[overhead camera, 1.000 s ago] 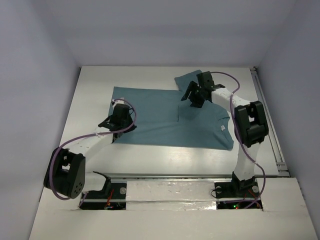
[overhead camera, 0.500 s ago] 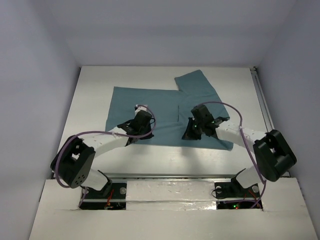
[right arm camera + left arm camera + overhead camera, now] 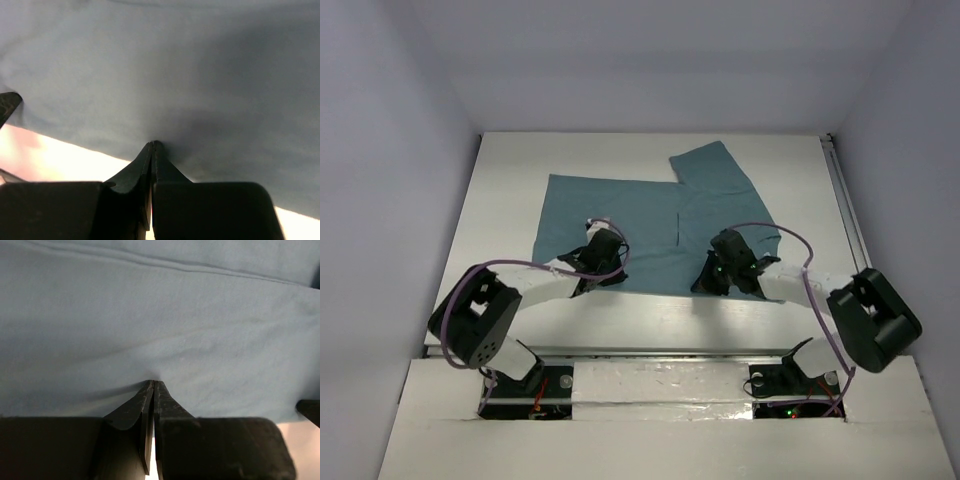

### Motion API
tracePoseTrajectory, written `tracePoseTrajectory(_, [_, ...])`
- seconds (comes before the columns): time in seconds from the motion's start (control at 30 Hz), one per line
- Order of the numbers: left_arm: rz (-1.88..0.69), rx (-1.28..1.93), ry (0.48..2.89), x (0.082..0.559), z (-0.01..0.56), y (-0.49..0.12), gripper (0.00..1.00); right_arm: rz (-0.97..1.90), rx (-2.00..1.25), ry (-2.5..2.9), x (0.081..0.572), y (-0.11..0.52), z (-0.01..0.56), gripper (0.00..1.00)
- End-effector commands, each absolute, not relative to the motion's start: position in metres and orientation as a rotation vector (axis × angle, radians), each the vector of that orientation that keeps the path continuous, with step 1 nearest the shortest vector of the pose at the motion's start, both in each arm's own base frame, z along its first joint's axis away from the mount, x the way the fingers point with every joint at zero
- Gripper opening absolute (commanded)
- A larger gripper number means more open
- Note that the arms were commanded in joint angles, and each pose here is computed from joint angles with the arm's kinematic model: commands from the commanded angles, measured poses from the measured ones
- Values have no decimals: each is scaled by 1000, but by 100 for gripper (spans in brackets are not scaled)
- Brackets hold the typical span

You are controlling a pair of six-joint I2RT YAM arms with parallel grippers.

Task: Fold and stack the t-shirts
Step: Fold the flattened tshirt in 1/3 of the way, then grap the side of the flattened tshirt furthest away from the robot with both arms

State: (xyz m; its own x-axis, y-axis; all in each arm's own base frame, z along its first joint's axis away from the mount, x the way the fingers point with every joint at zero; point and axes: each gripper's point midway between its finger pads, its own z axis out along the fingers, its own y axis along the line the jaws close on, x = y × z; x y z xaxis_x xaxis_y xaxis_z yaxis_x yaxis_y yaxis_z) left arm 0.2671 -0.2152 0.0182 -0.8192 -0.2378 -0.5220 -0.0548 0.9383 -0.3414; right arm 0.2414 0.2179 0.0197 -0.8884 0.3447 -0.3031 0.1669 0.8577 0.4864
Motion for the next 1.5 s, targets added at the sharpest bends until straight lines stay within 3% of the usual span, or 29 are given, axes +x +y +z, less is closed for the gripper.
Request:
tracePoseTrajectory(0.0, [-383,-223,2725,197,-21,-187,0,494,431,2797,181,179,-16,0])
tracePoseTrajectory(0.13, [-543,-305,2746,169,-3,-194,0,611,406,2790,154,174,0,0])
tracePoseTrajectory(0.3, [-473,-332,2728,174,15,-186,2,581,321,2811,151,171,24,0])
tracePoseTrajectory(0.43, [-380,-274,2447,264,104,-191,31,589,194,2673,193,186,81,5])
tracePoseTrajectory(0.53, [-345,-330,2315,333,146,-167,33,543,150,2560,240,192,123,6])
tracePoseTrajectory(0.6, [-317,-432,2247,384,155,-132,30,534,119,2507,270,199,143,0])
tracePoseTrajectory(0.67, [-239,-483,2218,413,153,-104,7,535,93,2465,291,203,155,0])
tracePoseTrajectory(0.7, [-210,-546,2159,436,166,-80,0,553,86,2426,305,207,171,0])
tracePoseTrajectory(0.9, [-103,-653,2184,500,129,-29,0,552,84,2398,354,206,177,0])
tracePoseTrajectory(0.97, [-65,-678,2172,519,123,-11,13,594,96,2383,368,206,180,0])
tracePoseTrajectory(1.0, [-58,-677,2179,531,116,-6,30,606,113,2384,375,201,178,0])
tracePoseTrajectory(1.1, [-39,-671,2247,540,97,2,45,607,124,2401,389,196,171,0])
tracePoseTrajectory(1.47, [50,-647,2324,553,53,9,43,597,205,2401,439,170,154,0])
